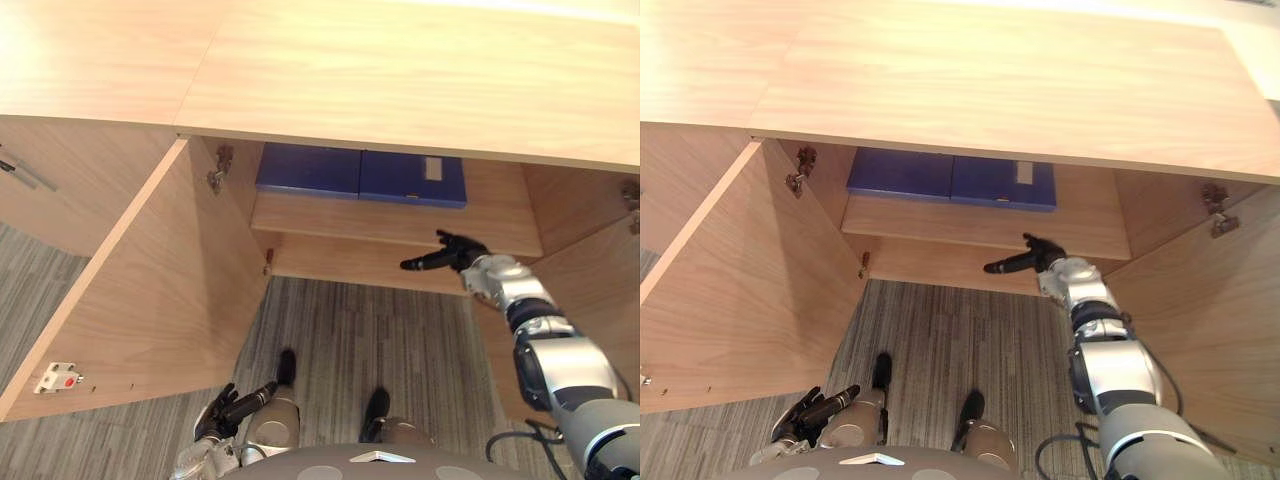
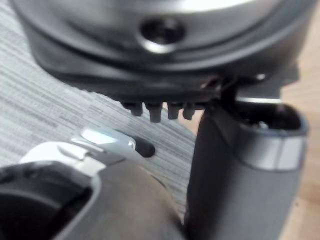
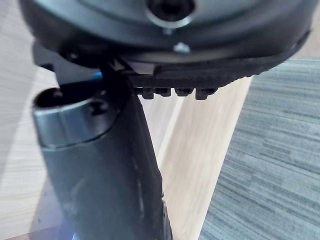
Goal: Walk over to the cabinet, pick up the folder, carry it to the office cabinet, place the folder inside the office cabinet, then close the office cabinet door
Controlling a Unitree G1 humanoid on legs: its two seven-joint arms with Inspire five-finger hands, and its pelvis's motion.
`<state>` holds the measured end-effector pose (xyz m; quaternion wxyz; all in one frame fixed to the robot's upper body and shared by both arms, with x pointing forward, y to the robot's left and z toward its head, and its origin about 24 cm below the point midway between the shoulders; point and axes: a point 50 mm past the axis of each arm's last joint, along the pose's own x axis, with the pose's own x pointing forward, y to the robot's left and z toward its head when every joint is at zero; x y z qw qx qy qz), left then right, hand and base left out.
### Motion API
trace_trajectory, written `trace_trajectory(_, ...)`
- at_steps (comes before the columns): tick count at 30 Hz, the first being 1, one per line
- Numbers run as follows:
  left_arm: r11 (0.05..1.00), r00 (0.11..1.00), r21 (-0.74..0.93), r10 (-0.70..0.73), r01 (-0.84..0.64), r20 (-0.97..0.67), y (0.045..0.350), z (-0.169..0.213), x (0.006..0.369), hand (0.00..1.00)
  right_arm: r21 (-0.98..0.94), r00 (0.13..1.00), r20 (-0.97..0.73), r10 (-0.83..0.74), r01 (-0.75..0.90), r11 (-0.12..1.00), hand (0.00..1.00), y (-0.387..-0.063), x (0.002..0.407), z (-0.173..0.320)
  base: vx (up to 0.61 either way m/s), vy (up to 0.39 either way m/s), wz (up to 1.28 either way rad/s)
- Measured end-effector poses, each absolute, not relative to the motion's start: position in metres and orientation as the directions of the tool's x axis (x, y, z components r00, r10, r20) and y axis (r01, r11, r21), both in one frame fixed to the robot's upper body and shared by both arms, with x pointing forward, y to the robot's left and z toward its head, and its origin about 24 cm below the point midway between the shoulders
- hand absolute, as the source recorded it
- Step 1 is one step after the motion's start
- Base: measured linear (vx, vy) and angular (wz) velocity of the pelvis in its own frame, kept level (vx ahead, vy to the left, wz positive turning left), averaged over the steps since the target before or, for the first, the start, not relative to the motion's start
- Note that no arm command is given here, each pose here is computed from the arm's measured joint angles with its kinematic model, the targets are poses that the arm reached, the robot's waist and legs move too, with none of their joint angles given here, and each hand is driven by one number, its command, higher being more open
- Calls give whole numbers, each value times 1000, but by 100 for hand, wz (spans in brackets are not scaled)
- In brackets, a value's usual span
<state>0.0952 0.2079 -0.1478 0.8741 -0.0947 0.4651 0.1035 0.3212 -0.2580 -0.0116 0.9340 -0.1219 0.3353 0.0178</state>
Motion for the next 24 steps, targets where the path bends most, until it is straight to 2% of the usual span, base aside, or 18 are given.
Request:
trace_trajectory(4,988,563,-11,78,-152,-823,207,-145,111,100,-153,726,-685,-55,-70,986,100,-243,298,-45,3,35,-11)
trace_trajectory(11,999,555,37,46,-29,-831,194,-148,122,100,-30,544,-836,-68,78,996,100,-220,221,-114,32,32,-10)
trace_trajectory(16,994,505,86,107,-64,-856,199,-154,113,100,12,382,-920,-91,259,966,100,-199,149,-153,49,6,-9)
trace_trajectory(18,992,487,88,120,-89,-865,199,-156,110,100,8,339,-936,-96,294,956,100,-194,132,-160,27,-2,-10)
trace_trajectory(20,989,464,94,136,-113,-875,199,-158,105,100,8,298,-950,-98,338,941,100,-187,112,-166,32,-2,-17)
trace_trajectory(24,983,427,103,158,-150,-890,199,-162,98,100,-13,271,-952,-144,432,902,100,-189,88,-171,31,0,-17)
